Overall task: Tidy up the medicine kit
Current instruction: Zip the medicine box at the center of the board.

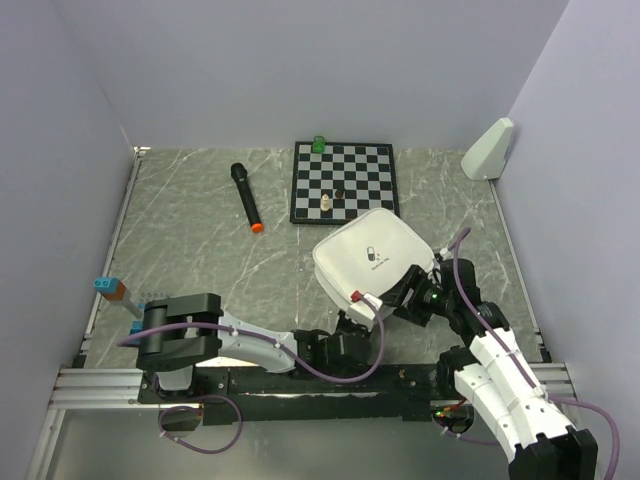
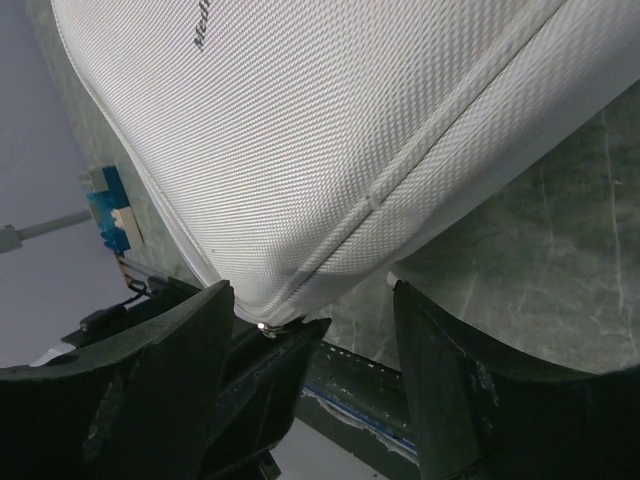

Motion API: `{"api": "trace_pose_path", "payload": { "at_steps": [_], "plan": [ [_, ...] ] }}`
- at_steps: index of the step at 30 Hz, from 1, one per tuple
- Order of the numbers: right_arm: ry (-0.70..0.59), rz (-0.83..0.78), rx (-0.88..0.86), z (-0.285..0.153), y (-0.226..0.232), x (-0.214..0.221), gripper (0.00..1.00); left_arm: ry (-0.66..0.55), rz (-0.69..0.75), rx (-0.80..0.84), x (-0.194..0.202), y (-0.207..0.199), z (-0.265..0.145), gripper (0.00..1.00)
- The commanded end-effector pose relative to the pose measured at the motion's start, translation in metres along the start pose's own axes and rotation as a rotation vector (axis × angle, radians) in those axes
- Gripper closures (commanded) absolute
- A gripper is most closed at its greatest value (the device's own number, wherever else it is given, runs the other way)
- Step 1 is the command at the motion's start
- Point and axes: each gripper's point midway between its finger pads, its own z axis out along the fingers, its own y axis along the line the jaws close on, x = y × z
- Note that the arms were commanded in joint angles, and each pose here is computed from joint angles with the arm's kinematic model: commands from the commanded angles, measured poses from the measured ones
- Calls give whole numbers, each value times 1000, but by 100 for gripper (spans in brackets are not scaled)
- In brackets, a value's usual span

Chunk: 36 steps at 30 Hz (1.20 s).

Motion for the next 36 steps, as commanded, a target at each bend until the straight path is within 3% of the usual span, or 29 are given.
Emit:
{"api": "trace_pose_path", "payload": {
  "at_steps": [1,5,10,17,22,36],
  "plan": [
    [19,25,-28,-2,5,7,30,-53,-28,113,-24,-41,7,99],
    [34,53,-3,3,0,10,35,-62,-23,123,-28,-49,12,99],
    [64,79,31,9,-7,15,51,-67,-17,118,-28,-50,17,99],
    [41,98,93,12,-22,14,83,-62,-37,69,-24,-37,20,99],
    [28,110,95,14,-21,11,100,-65,-55,-18,-18,-12,15,99],
    [13,109,109,14,-20,5,100,-62,-151,-235,2,61,-13,99]
  ]
}}
